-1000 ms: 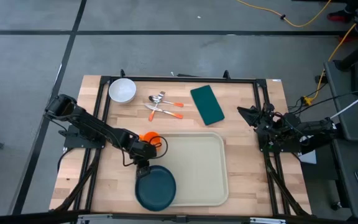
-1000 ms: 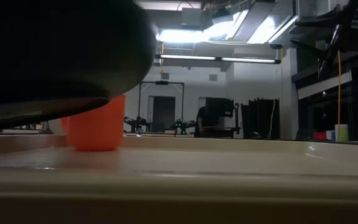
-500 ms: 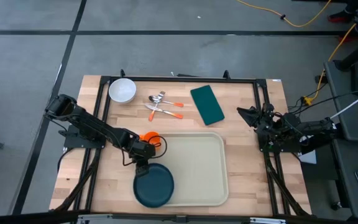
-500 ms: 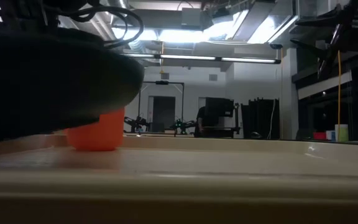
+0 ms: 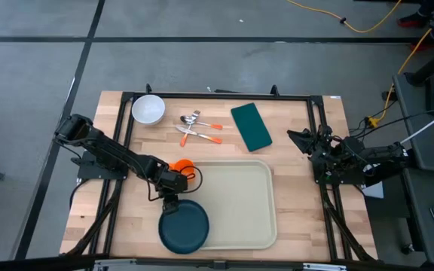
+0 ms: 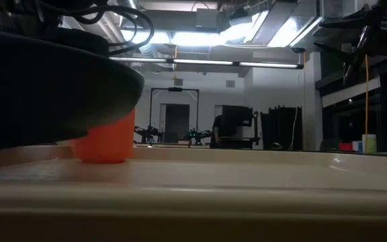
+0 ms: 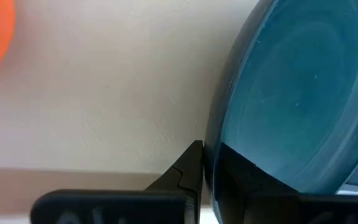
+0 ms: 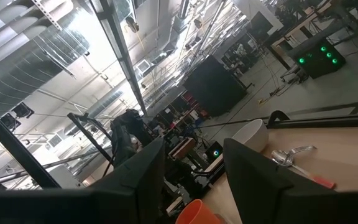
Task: Set up tray
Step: Put the black plate under the orange mug on the gray serving tray, then put the white bowl on the black plate on the gray serving tray
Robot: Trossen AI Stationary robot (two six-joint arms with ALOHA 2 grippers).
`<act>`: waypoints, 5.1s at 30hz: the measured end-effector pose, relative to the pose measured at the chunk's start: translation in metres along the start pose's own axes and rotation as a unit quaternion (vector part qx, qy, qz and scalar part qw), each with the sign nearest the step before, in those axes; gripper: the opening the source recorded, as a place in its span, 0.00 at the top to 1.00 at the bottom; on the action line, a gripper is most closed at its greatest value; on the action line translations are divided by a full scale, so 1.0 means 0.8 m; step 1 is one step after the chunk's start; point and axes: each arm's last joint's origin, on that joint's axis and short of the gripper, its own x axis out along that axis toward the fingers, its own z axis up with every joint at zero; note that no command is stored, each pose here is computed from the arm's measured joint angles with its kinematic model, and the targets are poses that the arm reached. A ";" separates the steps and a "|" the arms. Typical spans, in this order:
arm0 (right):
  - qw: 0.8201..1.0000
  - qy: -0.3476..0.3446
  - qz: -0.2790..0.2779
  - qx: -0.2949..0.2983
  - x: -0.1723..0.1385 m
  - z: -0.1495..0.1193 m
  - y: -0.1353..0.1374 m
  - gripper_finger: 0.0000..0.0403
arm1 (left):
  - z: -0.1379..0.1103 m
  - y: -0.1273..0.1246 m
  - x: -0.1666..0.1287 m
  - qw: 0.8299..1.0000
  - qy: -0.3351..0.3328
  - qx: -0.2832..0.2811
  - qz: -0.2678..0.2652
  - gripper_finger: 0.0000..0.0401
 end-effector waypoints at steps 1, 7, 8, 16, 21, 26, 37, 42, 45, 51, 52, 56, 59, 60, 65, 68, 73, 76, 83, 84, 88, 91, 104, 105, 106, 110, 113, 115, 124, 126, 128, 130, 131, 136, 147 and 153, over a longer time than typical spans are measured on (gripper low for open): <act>1.000 0.000 0.000 0.000 0.000 0.000 0.000 0.58 | 0.000 0.000 -0.001 1.000 -0.001 0.003 0.000 0.94; 1.000 0.000 0.000 -0.001 0.000 0.000 0.000 0.58 | -0.001 0.000 -0.010 1.000 -0.020 0.013 0.014 0.96; 1.000 0.000 0.000 -0.001 0.000 0.000 0.000 0.58 | -0.001 0.001 -0.011 0.999 -0.024 0.013 0.017 0.96; 1.000 0.000 0.000 -0.001 0.000 0.000 0.000 0.58 | 0.001 0.002 -0.012 0.998 -0.048 0.015 0.042 0.96; 1.000 0.000 0.000 -0.002 0.000 0.000 0.000 0.58 | 0.001 0.002 -0.012 0.998 -0.050 0.023 0.045 0.95; 1.000 0.000 0.000 -0.002 0.000 0.000 0.000 0.58 | 0.001 0.002 -0.012 0.998 -0.048 0.028 0.043 0.95; 1.000 0.000 0.000 -0.002 0.000 0.000 0.000 0.58 | 0.000 0.002 -0.011 0.998 -0.042 0.035 0.039 0.86; 1.000 0.000 0.000 -0.002 0.000 0.000 0.000 0.58 | 0.000 0.002 -0.011 0.998 -0.039 0.035 0.036 0.80; 1.000 0.000 0.000 -0.002 0.000 0.000 0.000 0.58 | 0.000 0.002 -0.011 0.998 -0.034 0.035 0.030 0.79; 1.000 0.000 0.000 -0.003 0.000 0.000 0.000 0.58 | 0.000 0.001 -0.011 0.998 -0.034 0.035 0.030 0.78; 1.000 0.000 0.000 -0.004 0.000 0.000 0.000 0.58 | 0.000 0.001 -0.011 0.998 -0.034 0.035 0.030 0.78; 1.000 0.000 0.000 -0.004 0.000 0.000 0.000 0.58 | 0.000 0.002 -0.011 0.998 -0.033 0.035 0.030 0.76; 1.000 0.000 0.000 -0.004 0.000 0.000 0.000 0.58 | 0.000 0.002 -0.011 0.998 -0.034 0.035 0.033 0.72; 1.000 0.000 0.000 -0.004 0.000 0.000 0.000 0.58 | 0.000 0.002 -0.011 0.998 -0.035 0.035 0.034 0.70; 1.000 0.000 0.000 -0.004 0.000 0.000 0.000 0.58 | 0.002 0.004 -0.012 0.998 -0.037 0.030 0.034 0.62; 1.000 0.000 0.000 -0.004 0.000 0.000 0.000 0.58 | 0.004 0.007 -0.013 0.999 -0.033 0.023 0.028 0.58; 1.000 0.000 0.000 -0.004 0.000 0.000 0.000 0.58 | 0.007 0.010 -0.015 1.000 -0.015 0.014 0.006 0.56; 1.000 0.000 0.000 -0.004 0.000 0.000 0.000 0.58 | 0.003 0.012 -0.016 1.000 0.006 0.010 0.003 0.56; 1.000 0.000 0.000 -0.015 0.000 0.000 0.000 0.58 | -0.016 0.013 -0.043 0.999 0.016 0.009 0.036 0.59; 1.000 0.000 0.000 -0.015 0.000 0.000 0.000 0.58 | -0.018 0.011 -0.051 0.999 -0.001 0.011 0.039 0.60; 1.000 0.000 0.000 -0.015 0.000 0.000 0.000 0.58 | -0.023 0.009 -0.091 0.991 -0.115 0.002 0.063 0.61; 1.000 0.002 0.003 -0.015 0.000 0.000 0.000 0.58 | -0.028 0.010 -0.122 0.972 -0.216 -0.008 0.089 0.63; 1.000 0.002 0.010 -0.013 0.000 0.001 0.001 0.58 | -0.047 0.029 -0.209 0.826 -0.512 -0.047 0.232 0.66; 1.000 0.001 0.010 -0.012 0.000 0.001 0.001 0.58 | -0.046 0.030 -0.209 0.825 -0.511 -0.044 0.237 0.66; 1.000 0.000 0.011 -0.012 0.000 0.001 0.002 0.58 | -0.045 0.031 -0.209 0.826 -0.508 -0.040 0.242 0.66; 1.000 -0.007 0.016 -0.010 0.000 0.003 0.003 0.58 | -0.041 0.035 -0.212 0.819 -0.511 -0.044 0.257 0.66; 0.999 -0.014 0.017 -0.027 0.000 0.010 0.008 0.58 | -0.039 0.039 -0.215 0.806 -0.523 -0.058 0.273 0.67; 0.999 -0.028 0.016 -0.038 0.000 0.019 0.015 0.58 | -0.038 0.042 -0.216 0.803 -0.524 -0.063 0.277 0.66; 0.994 -0.024 -0.025 -0.107 0.008 0.061 0.048 0.58 | -0.027 0.043 -0.227 0.791 -0.543 -0.042 0.278 0.67; 0.992 -0.004 -0.048 -0.117 0.014 0.066 0.055 0.58 | -0.026 0.043 -0.229 0.792 -0.544 -0.032 0.277 0.66; 0.989 0.015 -0.067 -0.131 0.022 0.070 0.062 0.58 | -0.025 0.045 -0.232 0.789 -0.546 -0.031 0.279 0.66; 0.986 0.027 -0.085 -0.143 0.031 0.074 0.070 0.58 | -0.025 0.047 -0.233 0.787 -0.546 -0.035 0.284 0.66; 0.984 0.030 -0.092 -0.147 0.035 0.076 0.074 0.58 | -0.025 0.049 -0.234 0.786 -0.546 -0.036 0.288 0.66; 0.980 0.039 -0.122 -0.154 0.054 0.084 0.091 0.58 | -0.026 0.059 -0.240 0.778 -0.542 -0.045 0.316 0.67; 0.977 0.066 -0.152 -0.135 0.075 0.082 0.092 0.58 | -0.028 0.100 -0.256 0.837 -0.426 -0.043 0.341 0.58; 0.976 0.077 -0.155 -0.130 0.082 0.078 0.088 0.58 | -0.035 0.112 -0.286 0.868 -0.345 -0.041 0.354 0.45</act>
